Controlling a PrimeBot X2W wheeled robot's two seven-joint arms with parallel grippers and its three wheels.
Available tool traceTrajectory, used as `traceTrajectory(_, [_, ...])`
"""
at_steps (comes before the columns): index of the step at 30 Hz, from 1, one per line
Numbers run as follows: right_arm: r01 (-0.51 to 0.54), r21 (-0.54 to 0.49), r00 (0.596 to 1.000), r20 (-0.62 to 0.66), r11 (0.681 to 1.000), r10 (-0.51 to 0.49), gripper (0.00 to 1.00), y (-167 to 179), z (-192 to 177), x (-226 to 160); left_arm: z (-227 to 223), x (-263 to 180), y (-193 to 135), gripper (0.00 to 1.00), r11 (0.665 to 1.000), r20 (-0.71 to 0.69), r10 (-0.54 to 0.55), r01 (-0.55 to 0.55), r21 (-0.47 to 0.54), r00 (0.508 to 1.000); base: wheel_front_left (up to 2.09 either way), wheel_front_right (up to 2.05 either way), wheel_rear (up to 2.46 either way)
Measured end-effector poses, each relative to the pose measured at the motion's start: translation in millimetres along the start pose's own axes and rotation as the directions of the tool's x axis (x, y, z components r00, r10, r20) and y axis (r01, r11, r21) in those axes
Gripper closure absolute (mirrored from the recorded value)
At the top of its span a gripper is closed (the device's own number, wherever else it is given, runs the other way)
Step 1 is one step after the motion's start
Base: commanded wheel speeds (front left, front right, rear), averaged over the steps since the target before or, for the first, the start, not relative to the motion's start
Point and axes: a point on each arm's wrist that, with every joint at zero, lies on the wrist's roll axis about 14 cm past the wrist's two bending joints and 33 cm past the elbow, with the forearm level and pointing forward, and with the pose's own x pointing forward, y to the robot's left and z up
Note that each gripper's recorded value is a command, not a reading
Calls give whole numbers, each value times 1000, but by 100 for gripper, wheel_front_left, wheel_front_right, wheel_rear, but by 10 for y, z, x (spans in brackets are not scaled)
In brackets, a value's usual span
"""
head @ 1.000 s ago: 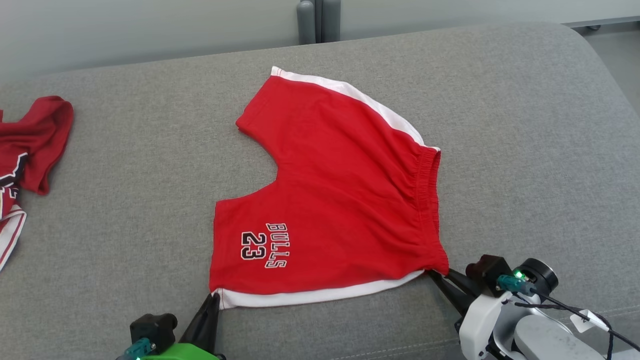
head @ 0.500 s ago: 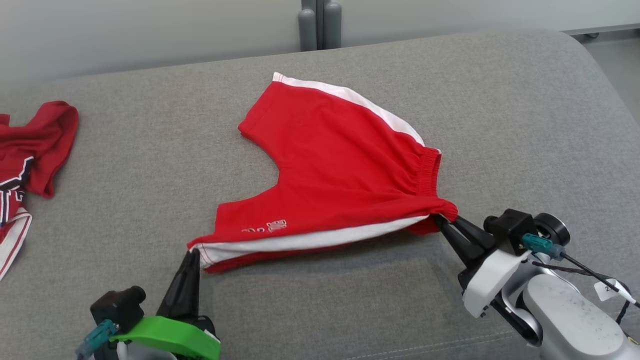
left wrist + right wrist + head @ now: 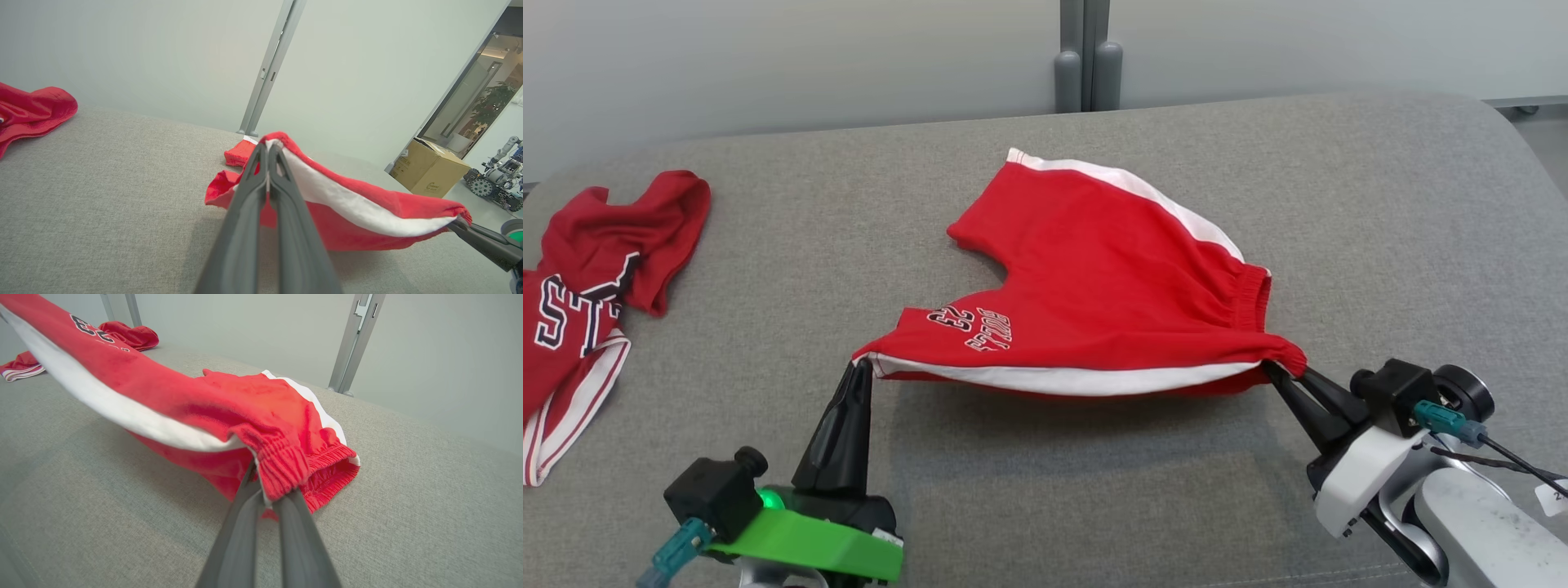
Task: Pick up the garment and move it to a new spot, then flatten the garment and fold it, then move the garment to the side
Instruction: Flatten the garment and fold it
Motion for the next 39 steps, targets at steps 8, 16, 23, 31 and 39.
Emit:
traceTrajectory(8, [42, -57, 998, 41, 997, -40, 100, -154, 166, -103, 290, -142, -244, 100, 998, 90, -61, 60, 16, 994, 0, 0, 0])
traceTrajectory(16, [23, -42, 1000, -17, 999, -23, 100, -92, 26, -239, 270, -284, -299, 100, 997, 78, -66, 64, 32, 995, 0, 0, 0])
traceTrajectory(23, [-31, 87, 994, -97, 996, 40, 100, 191, -211, -222, -92, -291, -185, 100, 998, -65, -49, 51, 33, 997, 0, 0, 0])
traceTrajectory(31, [8, 179, 997, -79, 984, 7, 100, -2, -122, 9, -13, 275, -153, 100, 986, -78, -117, 125, 114, 990, 0, 0, 0])
traceTrajectory(39, [91, 299, 995, -74, 950, -72, 100, -344, -91, 301, -232, 963, 37, 100, 967, -186, -108, 146, 207, 977, 0, 0, 0])
